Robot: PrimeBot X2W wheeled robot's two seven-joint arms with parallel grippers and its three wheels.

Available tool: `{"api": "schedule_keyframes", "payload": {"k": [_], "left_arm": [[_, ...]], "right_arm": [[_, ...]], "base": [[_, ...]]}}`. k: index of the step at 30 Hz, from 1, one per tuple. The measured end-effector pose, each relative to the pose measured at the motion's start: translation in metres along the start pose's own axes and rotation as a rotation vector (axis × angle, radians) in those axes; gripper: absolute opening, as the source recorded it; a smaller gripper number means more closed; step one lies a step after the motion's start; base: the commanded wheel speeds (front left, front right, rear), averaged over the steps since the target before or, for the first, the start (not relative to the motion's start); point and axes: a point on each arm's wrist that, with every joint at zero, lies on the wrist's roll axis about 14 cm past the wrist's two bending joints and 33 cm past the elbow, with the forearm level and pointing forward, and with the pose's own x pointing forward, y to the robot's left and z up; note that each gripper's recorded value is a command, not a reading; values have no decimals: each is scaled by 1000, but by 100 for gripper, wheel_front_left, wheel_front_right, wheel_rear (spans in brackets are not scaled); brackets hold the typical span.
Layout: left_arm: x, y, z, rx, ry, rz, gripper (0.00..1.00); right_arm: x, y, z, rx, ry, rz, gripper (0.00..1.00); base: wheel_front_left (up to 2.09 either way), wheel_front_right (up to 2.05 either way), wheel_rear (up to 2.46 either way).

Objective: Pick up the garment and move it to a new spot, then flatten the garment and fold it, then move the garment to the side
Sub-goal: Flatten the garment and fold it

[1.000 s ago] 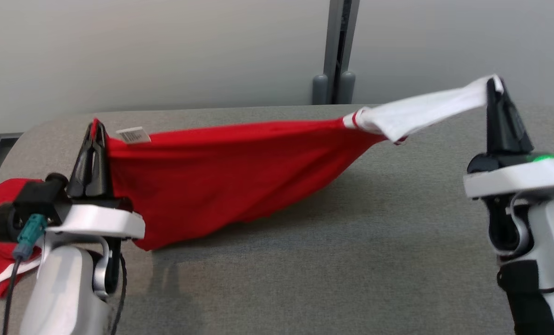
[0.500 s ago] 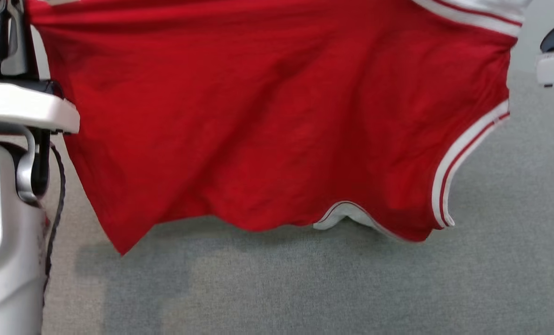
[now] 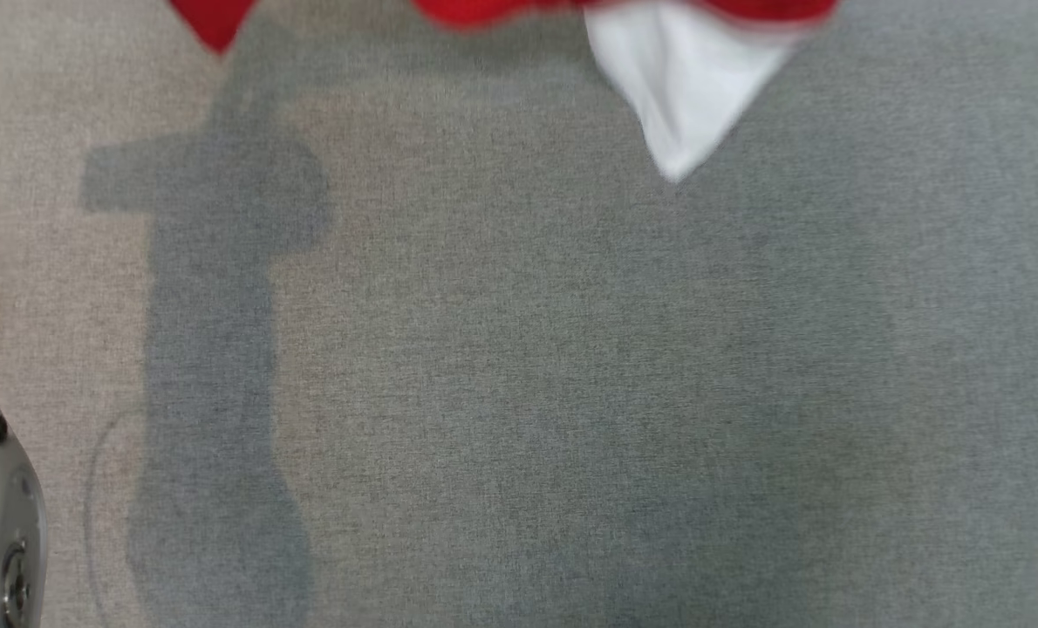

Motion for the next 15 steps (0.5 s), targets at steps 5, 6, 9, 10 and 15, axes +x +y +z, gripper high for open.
{"api": "schedule_keyframes", "payload": {"k": [5,6,9,10,15], "left_arm": [[-5,10,-29,-29,55,43,0],[-11,13,-35,-39,72,56,0],[-44,16,-65,-85,163,91,0],[-59,13,-77,-102,203,99,0],[-163,0,-135,-181,452,154,0]], "right_arm": [[4,-7,-8,31,-28,-35,0],[-1,-6,-13,34,-14,-34,0],[-28,-8,-40,55,63,-48,0],[-39,-9,-50,61,92,-53,0],[-128,-12,-105,133,300,-112,0]], "base": [[0,0,0],[0,0,0],[0,0,0],[0,0,0],[0,0,0]]}}
